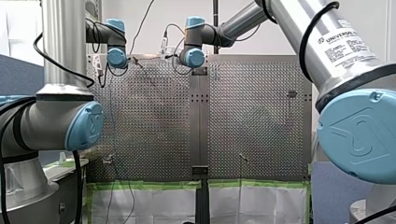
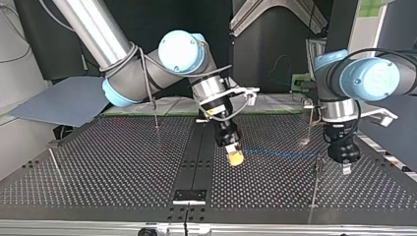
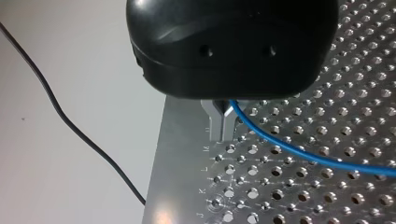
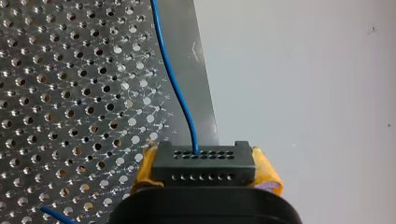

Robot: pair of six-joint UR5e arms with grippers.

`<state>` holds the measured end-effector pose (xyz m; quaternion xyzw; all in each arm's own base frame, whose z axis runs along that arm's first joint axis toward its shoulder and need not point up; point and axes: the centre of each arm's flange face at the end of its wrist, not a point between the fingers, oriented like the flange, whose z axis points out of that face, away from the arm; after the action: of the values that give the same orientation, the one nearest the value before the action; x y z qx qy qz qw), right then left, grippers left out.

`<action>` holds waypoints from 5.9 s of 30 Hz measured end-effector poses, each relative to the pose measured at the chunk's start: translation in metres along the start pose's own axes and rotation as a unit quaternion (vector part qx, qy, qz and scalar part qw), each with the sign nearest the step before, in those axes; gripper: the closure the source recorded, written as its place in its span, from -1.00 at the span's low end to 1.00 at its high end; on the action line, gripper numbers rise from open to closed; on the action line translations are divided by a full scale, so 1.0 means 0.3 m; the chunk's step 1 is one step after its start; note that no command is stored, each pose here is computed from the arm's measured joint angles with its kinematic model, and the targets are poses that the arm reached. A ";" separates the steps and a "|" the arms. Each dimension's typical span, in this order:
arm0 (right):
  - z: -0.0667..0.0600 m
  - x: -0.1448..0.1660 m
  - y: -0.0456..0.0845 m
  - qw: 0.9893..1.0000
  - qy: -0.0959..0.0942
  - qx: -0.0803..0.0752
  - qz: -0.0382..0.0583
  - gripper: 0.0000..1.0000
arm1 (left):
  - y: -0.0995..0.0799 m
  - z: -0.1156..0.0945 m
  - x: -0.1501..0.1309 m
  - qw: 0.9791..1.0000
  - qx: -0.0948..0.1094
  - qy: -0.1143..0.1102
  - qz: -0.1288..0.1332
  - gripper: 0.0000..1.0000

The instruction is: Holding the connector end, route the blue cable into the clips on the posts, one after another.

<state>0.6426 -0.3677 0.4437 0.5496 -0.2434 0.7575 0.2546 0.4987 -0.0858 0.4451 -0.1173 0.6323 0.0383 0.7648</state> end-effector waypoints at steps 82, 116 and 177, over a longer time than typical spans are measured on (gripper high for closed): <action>0.129 -0.068 0.378 0.999 -0.002 -0.037 -0.016 1.00 | 0.103 0.247 0.077 0.995 0.010 -0.005 -0.094 -0.97; 0.130 -0.071 0.445 0.999 -0.007 -0.045 -0.011 1.00 | 0.060 -0.178 0.073 0.985 0.020 0.120 -0.124 -0.97; 0.129 -0.175 0.481 0.998 -0.032 -0.051 -0.007 1.00 | -0.061 -0.328 -0.068 0.995 0.047 0.088 0.023 -0.97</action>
<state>0.5897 -0.5074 0.3914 0.5620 -0.2858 0.7240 0.2797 0.4042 -0.1242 0.4505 -0.0695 0.7005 0.0156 0.7101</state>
